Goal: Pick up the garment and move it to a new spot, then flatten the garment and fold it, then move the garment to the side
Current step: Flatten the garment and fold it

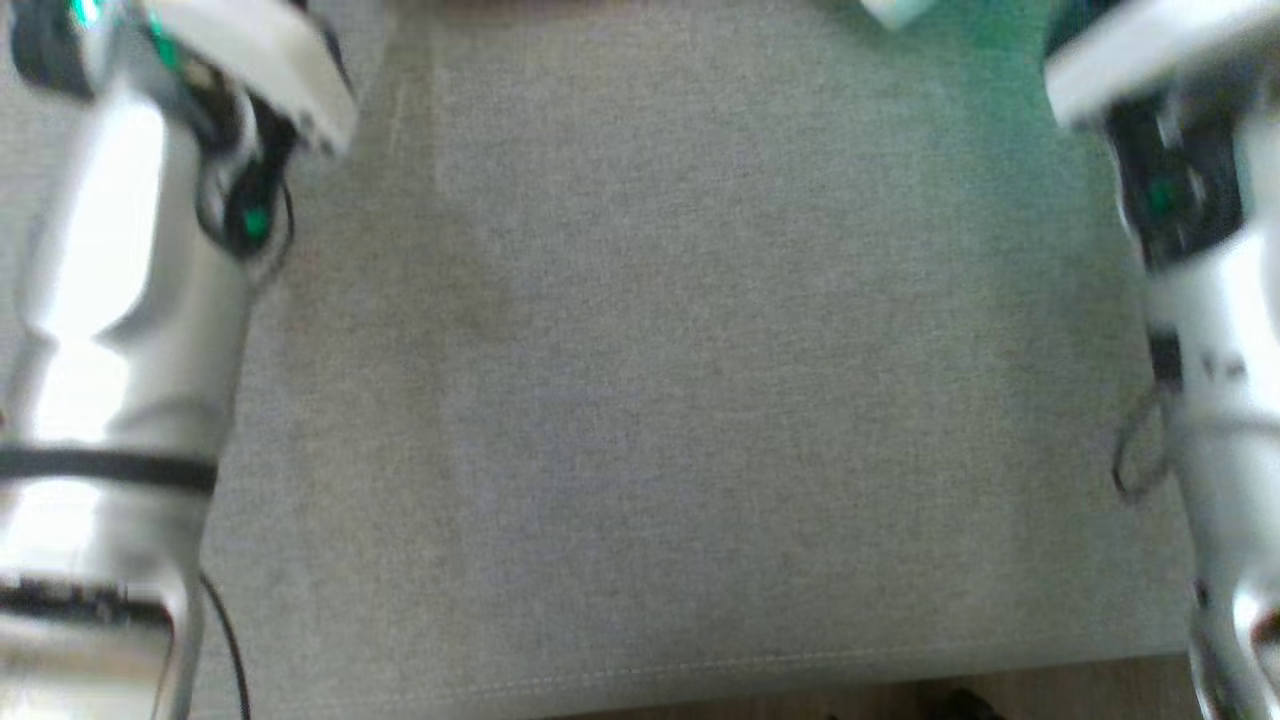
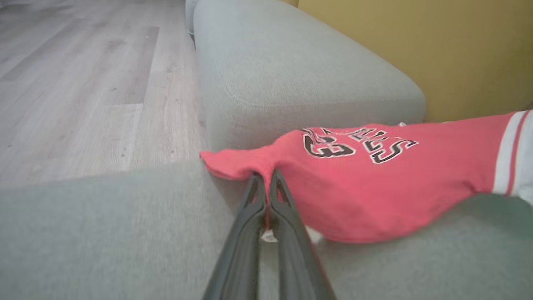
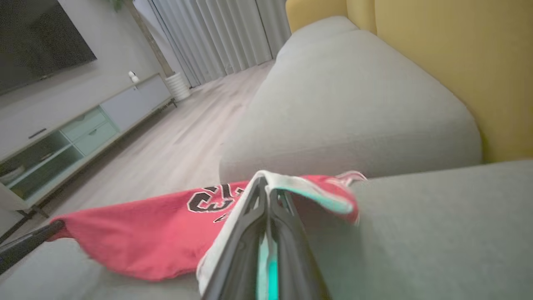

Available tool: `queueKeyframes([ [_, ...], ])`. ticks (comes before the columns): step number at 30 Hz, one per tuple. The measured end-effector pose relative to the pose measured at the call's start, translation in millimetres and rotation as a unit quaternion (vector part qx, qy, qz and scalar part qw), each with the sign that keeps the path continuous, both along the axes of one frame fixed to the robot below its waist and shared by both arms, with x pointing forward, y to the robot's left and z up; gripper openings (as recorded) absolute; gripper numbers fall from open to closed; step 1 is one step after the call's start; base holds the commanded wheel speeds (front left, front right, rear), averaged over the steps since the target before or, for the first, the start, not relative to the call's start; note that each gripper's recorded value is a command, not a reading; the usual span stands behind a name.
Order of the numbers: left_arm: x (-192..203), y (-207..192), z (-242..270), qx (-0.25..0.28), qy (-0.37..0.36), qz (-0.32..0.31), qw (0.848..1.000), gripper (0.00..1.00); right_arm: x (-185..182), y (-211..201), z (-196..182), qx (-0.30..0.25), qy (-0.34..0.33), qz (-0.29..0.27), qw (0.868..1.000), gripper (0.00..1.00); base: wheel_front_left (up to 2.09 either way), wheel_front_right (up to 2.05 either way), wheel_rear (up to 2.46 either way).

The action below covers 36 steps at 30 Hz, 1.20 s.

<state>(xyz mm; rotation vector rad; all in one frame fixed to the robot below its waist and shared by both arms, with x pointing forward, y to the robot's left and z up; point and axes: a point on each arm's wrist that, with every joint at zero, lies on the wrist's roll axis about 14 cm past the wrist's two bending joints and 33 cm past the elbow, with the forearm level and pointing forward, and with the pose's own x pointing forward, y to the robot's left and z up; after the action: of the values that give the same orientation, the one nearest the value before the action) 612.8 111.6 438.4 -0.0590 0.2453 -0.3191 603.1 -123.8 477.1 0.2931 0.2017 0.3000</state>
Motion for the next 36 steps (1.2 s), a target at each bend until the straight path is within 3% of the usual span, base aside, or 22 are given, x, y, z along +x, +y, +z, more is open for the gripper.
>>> queueKeyframes([
  [4, -48, 0, -23, -0.005, 0.041, -0.017, 0.999, 0.0, -49, -20, -21, 0.0, 0.034, -0.005, 0.999, 0.0, 0.0, 0.0, 0.0],
  [8, -128, 11, -48, -0.021, 0.098, -0.01, 0.995, 0.0, -128, -46, -42, 0.007, 0.089, -0.032, 0.995, 0.0, 0.0, 0.0, 0.0],
  [15, -222, 9, -37, -0.066, 0.141, 0.009, 0.988, 0.0, -230, -62, -42, 0.04, 0.149, -0.079, 0.985, 0.0, 0.0, 0.0, 0.0],
  [21, -285, -1, -33, -0.09, 0.206, 0.014, 0.974, 0.0, -297, -55, -52, 0.037, 0.23, -0.082, 0.969, 0.0, 0.0, 0.0, 0.0],
  [27, -298, -3, -32, -0.096, 0.239, 0.014, 0.966, 0.0, -288, -66, -44, 0.03, 0.226, -0.097, 0.969, 0.0, 0.0, 0.0, 0.0],
  [32, -264, 4, -22, -0.077, 0.231, 0.004, 0.97, 0.0, -237, -54, -26, 0.024, 0.196, -0.062, 0.978, 0.0, 0.0, 0.0, 0.0],
  [36, -229, 0, -13, -0.069, 0.232, -0.021, 0.97, 0.0, -200, -53, -26, -0.003, 0.203, -0.034, 0.979, 0.0, 0.0, 0.0, 0.0],
])
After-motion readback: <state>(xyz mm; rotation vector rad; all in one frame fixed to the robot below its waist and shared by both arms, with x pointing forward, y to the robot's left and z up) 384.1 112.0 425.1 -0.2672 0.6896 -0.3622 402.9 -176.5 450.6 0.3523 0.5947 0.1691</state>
